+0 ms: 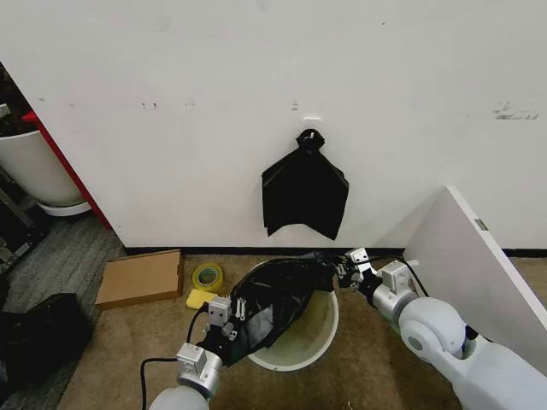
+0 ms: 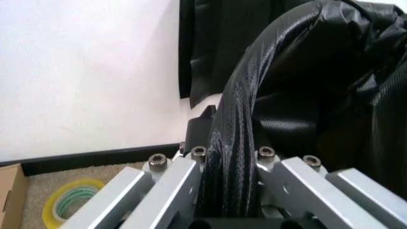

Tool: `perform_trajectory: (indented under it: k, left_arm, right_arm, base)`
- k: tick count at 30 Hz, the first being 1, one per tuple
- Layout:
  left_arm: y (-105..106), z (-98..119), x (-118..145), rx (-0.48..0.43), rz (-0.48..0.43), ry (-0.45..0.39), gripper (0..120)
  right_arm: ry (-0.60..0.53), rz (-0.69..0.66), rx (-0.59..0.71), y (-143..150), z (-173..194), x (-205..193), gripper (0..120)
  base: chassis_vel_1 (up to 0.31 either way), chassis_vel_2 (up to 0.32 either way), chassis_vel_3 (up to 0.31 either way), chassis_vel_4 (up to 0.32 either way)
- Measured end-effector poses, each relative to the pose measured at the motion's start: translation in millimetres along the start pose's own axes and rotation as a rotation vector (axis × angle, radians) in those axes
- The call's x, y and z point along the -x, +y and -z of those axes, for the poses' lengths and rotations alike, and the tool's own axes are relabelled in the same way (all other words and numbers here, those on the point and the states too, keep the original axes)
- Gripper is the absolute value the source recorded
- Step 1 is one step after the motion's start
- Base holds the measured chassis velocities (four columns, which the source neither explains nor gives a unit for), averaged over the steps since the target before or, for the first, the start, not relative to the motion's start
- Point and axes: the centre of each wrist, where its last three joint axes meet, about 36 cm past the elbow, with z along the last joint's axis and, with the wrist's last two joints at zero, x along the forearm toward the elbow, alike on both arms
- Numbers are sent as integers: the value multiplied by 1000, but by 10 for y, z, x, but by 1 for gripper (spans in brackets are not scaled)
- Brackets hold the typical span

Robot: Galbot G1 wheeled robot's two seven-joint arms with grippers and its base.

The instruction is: Place the garbage bag over the trash bin.

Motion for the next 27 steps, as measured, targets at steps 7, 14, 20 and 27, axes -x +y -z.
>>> perform_trajectory:
  k: [7, 14, 20, 27]
  left_arm:
    - [-13, -10, 1, 5, 14, 16, 3]
    - [-7, -24, 24, 4, 15, 23, 3]
    - [8, -36, 22, 6, 11, 27, 3]
    - [16, -60, -3, 12, 7, 33, 3]
  right_arm:
    - [-68, -25, 36, 104, 133, -93, 29]
    - [-67, -37, 112, 44, 193, -156, 50]
    - [-12, 63, 351, -115, 263, -202, 76]
    - [-46, 203, 544, -230, 345, -197, 98]
  base:
    - [0, 0, 0, 0]
    - [0, 0, 0, 0]
    - [0, 0, 0, 0]
    - [0, 0, 0, 0]
